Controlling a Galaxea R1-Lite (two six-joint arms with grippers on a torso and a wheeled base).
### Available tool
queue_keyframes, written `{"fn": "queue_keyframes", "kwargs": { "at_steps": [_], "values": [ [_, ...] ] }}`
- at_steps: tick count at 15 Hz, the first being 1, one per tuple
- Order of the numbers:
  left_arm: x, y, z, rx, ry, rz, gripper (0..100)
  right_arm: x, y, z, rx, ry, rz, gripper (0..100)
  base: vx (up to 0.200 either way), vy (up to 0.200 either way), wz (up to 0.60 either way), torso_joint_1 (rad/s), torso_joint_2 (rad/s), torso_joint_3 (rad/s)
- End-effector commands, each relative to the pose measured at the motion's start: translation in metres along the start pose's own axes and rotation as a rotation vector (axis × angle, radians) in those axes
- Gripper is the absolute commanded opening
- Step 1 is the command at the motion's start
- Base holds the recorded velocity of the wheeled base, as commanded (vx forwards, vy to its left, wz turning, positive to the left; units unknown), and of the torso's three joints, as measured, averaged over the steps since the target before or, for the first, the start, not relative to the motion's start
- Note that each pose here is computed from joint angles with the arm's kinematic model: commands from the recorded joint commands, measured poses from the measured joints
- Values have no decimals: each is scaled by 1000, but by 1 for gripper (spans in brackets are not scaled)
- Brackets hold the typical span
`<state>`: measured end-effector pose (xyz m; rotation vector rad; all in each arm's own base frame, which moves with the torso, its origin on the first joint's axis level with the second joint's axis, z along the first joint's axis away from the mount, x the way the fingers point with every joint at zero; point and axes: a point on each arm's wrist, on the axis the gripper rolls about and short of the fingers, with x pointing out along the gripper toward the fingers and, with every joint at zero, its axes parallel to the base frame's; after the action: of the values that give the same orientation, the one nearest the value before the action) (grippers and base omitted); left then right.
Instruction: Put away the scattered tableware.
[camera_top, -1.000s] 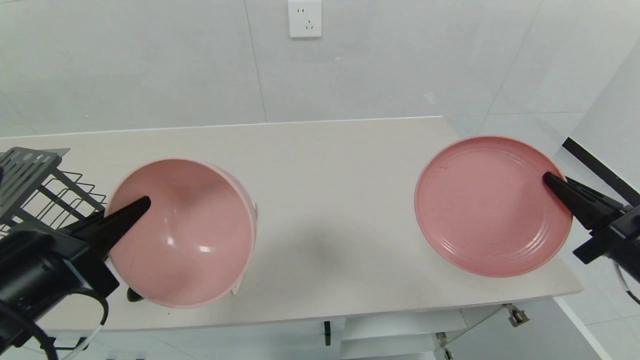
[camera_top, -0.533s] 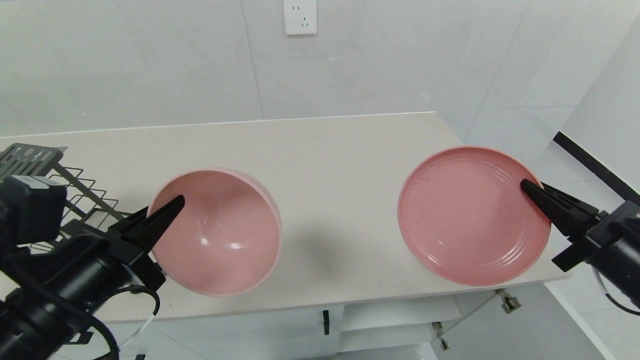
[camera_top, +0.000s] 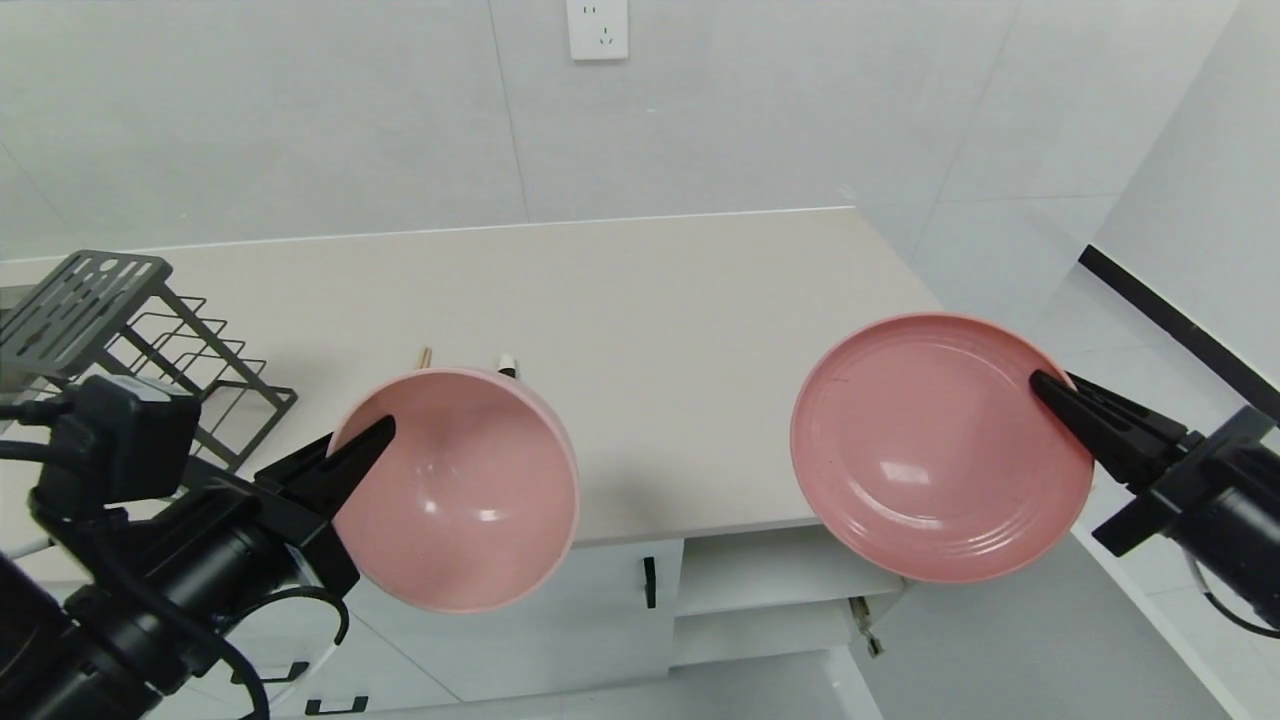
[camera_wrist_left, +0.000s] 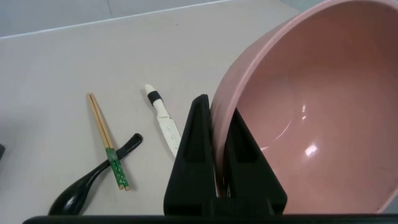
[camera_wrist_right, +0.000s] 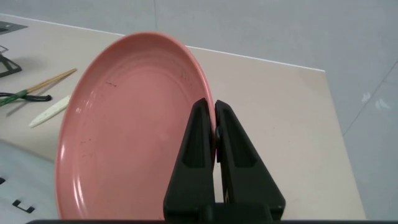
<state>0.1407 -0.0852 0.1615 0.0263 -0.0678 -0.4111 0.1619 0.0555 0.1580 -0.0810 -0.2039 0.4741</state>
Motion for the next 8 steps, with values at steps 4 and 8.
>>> {"fn": "queue_keyframes", "kwargs": {
  "at_steps": [4,8],
  "values": [
    [0,-1,0,0,-14,-4,0,-1,0,1,-3,-7,1,0,0,-150,0,-3,1,2],
    [-1,0,-1,-1,-9,-6,0,0,0,1,-3,-6,1,0,0,-150,0,5,3,3]
  ]
}}
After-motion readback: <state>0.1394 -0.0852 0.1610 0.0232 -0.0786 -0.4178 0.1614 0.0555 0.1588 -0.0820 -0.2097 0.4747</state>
